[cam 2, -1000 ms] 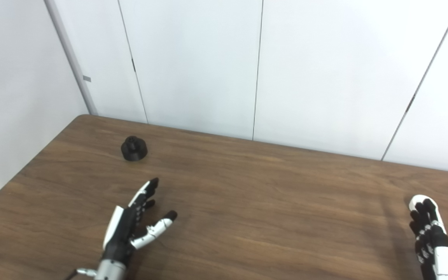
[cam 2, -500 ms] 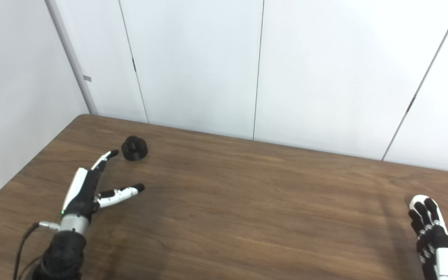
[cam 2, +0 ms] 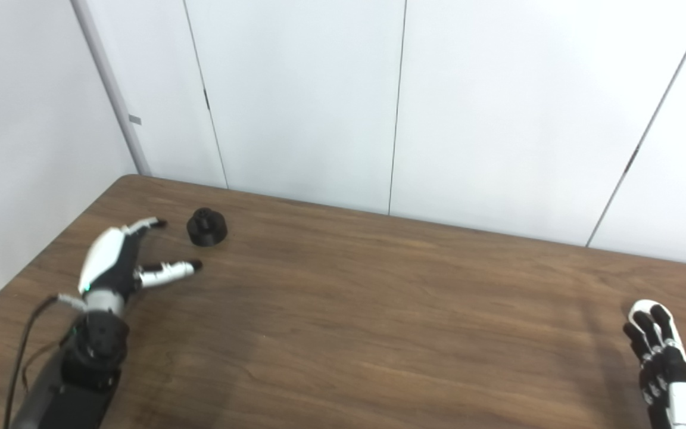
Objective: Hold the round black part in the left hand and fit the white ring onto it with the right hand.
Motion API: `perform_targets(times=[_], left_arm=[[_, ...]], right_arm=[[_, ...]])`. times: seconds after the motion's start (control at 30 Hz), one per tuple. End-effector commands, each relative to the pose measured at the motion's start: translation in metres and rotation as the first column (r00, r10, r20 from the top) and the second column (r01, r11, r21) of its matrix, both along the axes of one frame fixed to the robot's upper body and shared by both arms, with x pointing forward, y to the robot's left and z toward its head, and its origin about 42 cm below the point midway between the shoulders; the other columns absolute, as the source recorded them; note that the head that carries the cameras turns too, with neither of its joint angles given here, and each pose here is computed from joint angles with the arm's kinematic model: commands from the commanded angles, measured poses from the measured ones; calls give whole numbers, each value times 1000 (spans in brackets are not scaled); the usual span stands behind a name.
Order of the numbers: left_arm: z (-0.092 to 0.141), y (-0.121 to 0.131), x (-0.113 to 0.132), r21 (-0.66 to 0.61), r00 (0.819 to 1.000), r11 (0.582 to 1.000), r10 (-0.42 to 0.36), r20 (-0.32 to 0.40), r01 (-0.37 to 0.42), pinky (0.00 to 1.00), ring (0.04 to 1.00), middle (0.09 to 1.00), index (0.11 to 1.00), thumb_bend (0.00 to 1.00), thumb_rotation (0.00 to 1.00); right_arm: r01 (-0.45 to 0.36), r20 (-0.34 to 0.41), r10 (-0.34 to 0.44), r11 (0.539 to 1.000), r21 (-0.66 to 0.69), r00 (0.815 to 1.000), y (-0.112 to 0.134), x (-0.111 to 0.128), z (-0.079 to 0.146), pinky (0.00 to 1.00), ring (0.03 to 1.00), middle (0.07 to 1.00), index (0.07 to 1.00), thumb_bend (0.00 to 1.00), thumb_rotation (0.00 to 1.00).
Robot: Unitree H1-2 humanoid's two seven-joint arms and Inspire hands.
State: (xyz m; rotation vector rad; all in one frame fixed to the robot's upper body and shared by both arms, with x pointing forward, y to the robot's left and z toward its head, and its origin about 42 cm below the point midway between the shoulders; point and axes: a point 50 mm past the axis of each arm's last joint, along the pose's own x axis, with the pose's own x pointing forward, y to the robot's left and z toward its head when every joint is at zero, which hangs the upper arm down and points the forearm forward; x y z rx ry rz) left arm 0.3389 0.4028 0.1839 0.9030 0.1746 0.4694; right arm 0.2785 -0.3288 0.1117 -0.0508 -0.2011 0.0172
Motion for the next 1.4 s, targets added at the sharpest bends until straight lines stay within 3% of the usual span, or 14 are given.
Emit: perform_targets(times=[0.0,0.67,1.37], left_arm=[[22,7,14,81,998,997,15,57,-19,1000,999,933,831,939,346],[24,23,85,133,995,991,43,-87,-31,1000,1000,942,820,984,391],[30,8,108,58,980,997,-41,-193,53,1000,1000,958,812,975,363]], right_arm=[[28,-164,-17,998,64,986,12,-34,-50,1000,935,949,972,532,1000],[28,-157,-18,998,60,987,11,-38,-49,1000,926,945,964,547,996],[47,-158,-37,997,57,987,11,-42,-50,977,891,917,939,602,938]])
